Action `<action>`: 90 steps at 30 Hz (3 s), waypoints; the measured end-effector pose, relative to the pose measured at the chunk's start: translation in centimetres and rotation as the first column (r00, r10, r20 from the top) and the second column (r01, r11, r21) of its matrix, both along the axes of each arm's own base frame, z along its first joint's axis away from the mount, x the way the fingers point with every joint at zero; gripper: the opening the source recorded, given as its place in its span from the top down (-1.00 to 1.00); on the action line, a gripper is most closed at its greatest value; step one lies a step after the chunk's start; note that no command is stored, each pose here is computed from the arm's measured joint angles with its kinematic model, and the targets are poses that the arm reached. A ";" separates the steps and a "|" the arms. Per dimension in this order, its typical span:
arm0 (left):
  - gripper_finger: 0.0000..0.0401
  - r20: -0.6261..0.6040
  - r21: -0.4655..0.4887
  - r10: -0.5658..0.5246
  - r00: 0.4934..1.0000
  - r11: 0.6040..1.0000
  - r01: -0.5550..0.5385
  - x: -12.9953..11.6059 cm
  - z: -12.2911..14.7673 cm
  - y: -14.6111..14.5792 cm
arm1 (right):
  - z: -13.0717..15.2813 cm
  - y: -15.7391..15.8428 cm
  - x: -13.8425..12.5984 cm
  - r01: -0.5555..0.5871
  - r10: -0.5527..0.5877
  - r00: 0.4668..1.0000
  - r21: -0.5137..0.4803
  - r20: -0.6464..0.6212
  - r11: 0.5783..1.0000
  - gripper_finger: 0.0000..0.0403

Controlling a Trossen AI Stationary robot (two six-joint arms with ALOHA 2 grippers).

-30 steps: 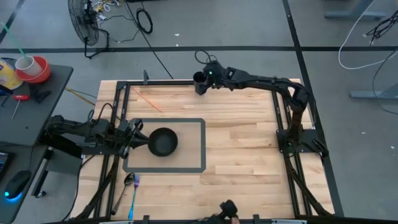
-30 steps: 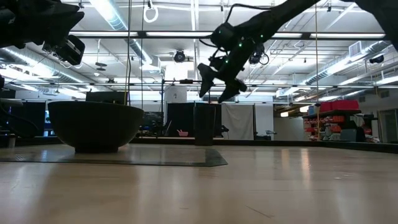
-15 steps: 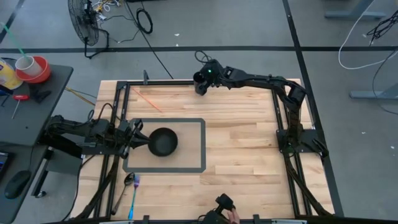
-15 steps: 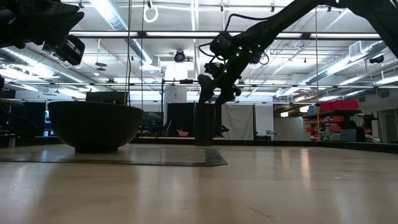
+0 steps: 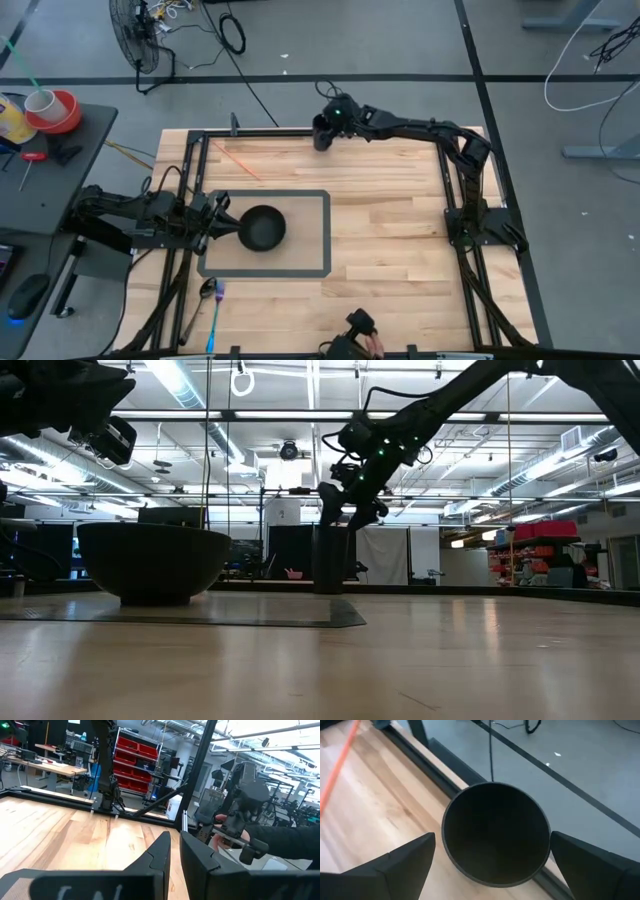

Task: Pick & Place Utensil
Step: Put the black cup on the top right side of the transparent table mat

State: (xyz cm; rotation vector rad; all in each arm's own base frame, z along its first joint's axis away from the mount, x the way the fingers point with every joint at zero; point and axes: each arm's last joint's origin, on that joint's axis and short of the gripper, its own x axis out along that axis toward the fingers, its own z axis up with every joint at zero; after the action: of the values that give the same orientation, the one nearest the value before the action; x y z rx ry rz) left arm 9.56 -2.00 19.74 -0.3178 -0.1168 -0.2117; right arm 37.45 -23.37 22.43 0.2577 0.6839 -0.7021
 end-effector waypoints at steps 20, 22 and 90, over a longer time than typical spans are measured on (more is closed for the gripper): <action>0.77 0.000 0.000 0.000 1.000 1.000 0.000 0.0 0.0 0.0 | 0.3 1.3 -1.2 -0.062 0.044 0.970 -0.071 -0.238 0.996 -0.98; 0.77 0.000 0.000 0.000 1.000 1.000 0.000 0.0 0.0 0.0 | 0.3 1.6 -0.9 -0.089 0.076 0.974 -0.050 -0.212 0.995 -0.98; 0.77 0.001 0.000 0.000 1.000 1.000 0.000 0.0 0.0 0.0 | 3.8 13.8 4.3 -0.329 0.330 0.944 -0.199 -0.030 0.923 -0.58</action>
State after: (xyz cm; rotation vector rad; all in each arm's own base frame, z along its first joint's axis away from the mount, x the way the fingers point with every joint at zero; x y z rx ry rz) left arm 9.56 -2.01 19.74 -0.3179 -0.1172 -0.2120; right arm 41.80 -9.56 26.27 -0.0446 0.6275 -0.4420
